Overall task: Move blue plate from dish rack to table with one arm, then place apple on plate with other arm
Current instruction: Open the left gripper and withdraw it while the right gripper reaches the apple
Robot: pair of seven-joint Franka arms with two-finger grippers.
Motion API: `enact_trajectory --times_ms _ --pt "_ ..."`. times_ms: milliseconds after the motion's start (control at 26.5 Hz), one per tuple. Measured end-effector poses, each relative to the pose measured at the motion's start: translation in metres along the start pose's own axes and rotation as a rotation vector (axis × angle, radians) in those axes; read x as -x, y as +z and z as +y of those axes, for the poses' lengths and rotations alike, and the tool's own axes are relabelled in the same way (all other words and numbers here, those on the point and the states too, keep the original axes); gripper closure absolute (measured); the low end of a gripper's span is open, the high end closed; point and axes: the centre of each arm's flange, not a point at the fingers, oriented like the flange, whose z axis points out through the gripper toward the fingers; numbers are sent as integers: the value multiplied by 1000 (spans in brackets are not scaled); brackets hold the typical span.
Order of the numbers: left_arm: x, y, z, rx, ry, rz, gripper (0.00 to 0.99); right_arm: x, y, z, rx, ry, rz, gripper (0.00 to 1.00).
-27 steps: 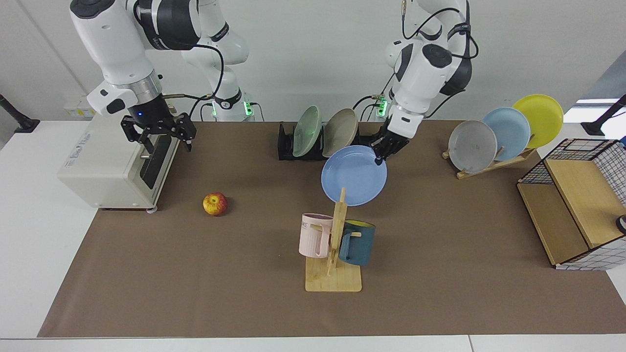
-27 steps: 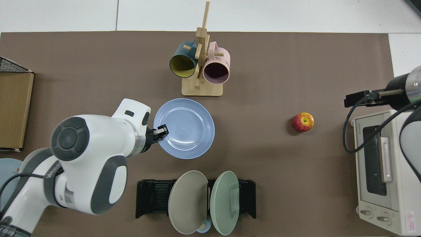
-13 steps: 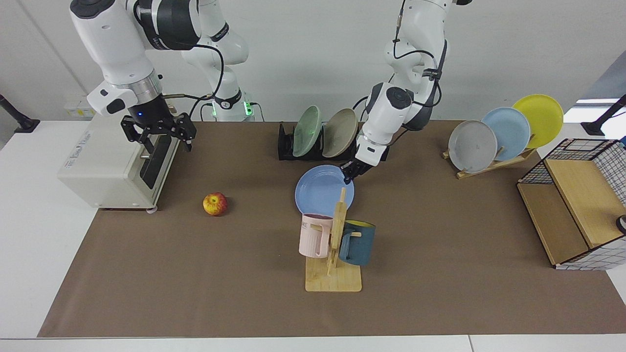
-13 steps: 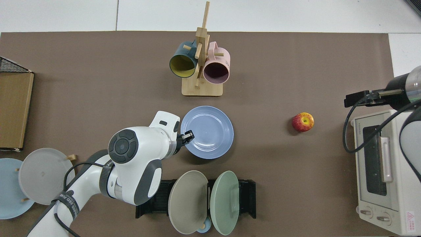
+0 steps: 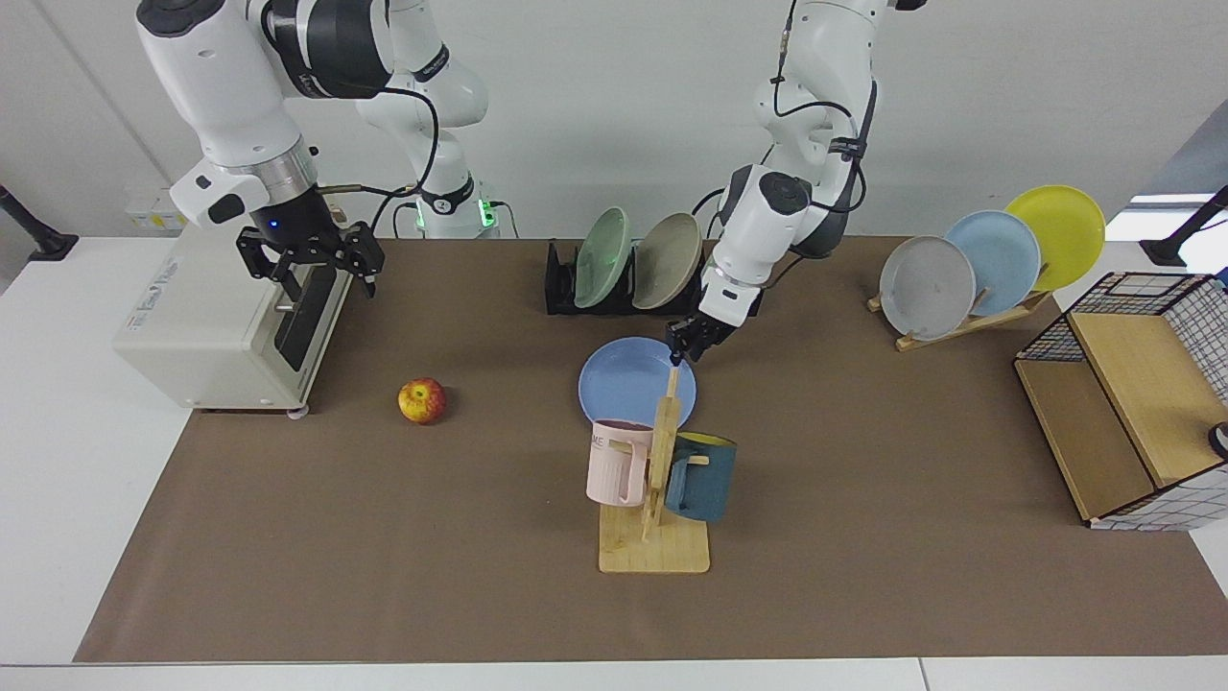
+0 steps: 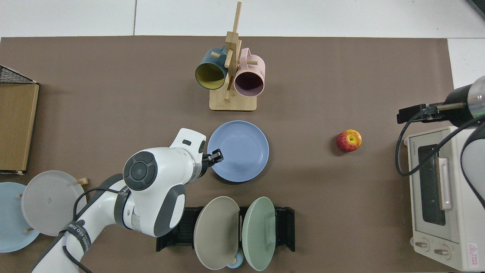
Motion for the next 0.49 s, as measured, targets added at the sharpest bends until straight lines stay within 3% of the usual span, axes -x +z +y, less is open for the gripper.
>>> enact_trajectory --times_ms 113,339,490 --pt "-4 -1 -4 -15 10 -8 322 0 0 0 0 0 0 0" --pt "-29 -25 -15 -188 101 -31 35 0 0 0 0 0 0 0" --pt "-62 -69 -26 -278 107 6 0 0 0 0 0 0 0 0"
